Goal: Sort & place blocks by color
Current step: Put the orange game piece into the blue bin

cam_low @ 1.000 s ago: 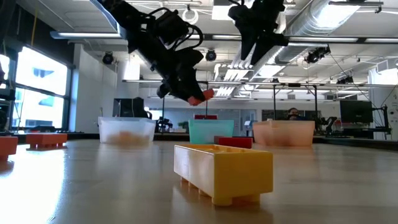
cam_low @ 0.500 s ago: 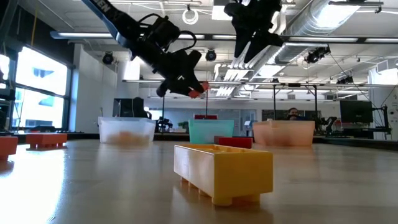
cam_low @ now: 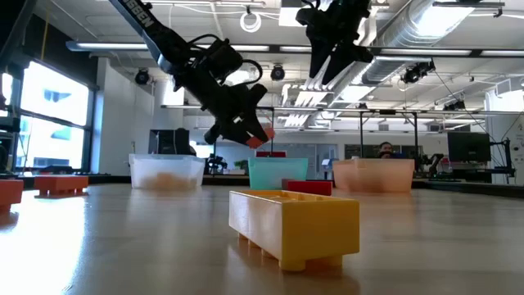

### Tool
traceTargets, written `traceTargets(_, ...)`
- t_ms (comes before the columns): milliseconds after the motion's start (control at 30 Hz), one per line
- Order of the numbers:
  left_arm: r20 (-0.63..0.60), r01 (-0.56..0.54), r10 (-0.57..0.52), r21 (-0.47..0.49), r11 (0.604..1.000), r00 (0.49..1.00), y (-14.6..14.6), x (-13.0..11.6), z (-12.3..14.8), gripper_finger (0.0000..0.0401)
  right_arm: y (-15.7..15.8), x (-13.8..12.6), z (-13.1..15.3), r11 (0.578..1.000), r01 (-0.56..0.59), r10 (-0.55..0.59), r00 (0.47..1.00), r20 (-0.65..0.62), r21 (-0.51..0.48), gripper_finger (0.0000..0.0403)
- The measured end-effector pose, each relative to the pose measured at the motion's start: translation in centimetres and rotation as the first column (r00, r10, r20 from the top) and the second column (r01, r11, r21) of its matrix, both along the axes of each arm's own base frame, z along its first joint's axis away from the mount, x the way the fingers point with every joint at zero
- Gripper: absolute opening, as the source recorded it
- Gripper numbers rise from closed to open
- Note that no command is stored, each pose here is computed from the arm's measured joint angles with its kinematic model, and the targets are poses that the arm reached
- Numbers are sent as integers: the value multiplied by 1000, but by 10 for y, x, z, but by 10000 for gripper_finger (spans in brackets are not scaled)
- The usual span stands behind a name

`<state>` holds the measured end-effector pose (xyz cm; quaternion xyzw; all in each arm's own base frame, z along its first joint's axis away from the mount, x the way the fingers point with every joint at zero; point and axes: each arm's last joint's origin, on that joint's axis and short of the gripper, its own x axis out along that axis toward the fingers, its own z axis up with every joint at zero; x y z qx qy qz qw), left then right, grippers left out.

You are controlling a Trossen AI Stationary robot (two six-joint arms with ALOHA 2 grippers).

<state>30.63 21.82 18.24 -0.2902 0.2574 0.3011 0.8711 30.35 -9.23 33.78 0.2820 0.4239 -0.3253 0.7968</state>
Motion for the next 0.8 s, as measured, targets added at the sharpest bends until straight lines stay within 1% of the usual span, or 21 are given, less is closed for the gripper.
traceTargets(100, 10, 7, -7, -6, 1000, 1000, 0, 1, -1, 121, 0, 0, 0, 1000, 0, 0, 1000, 0, 0, 156)
traceTargets(233, 3, 35, -35, -43, 998, 999, 0, 2, -9, 122, 0, 0, 0, 1000, 0, 0, 1000, 2, 0, 156)
traceTargets(367, 9, 14, -14, -81, 997, 1000, 1, 3, -14, 128, 0, 0, 0, 1000, -1, 1, 1000, 3, 1, 156)
traceTargets(467, 6, 8, -7, -94, 996, 1000, 1, 3, -16, 141, 0, 0, 0, 1000, -1, 1, 1000, 3, 2, 156)
traceTargets(800, 30, 17, -15, -73, 997, 999, 2, 5, -12, 193, 0, 0, 0, 1000, 0, 0, 1000, 4, 5, 156)
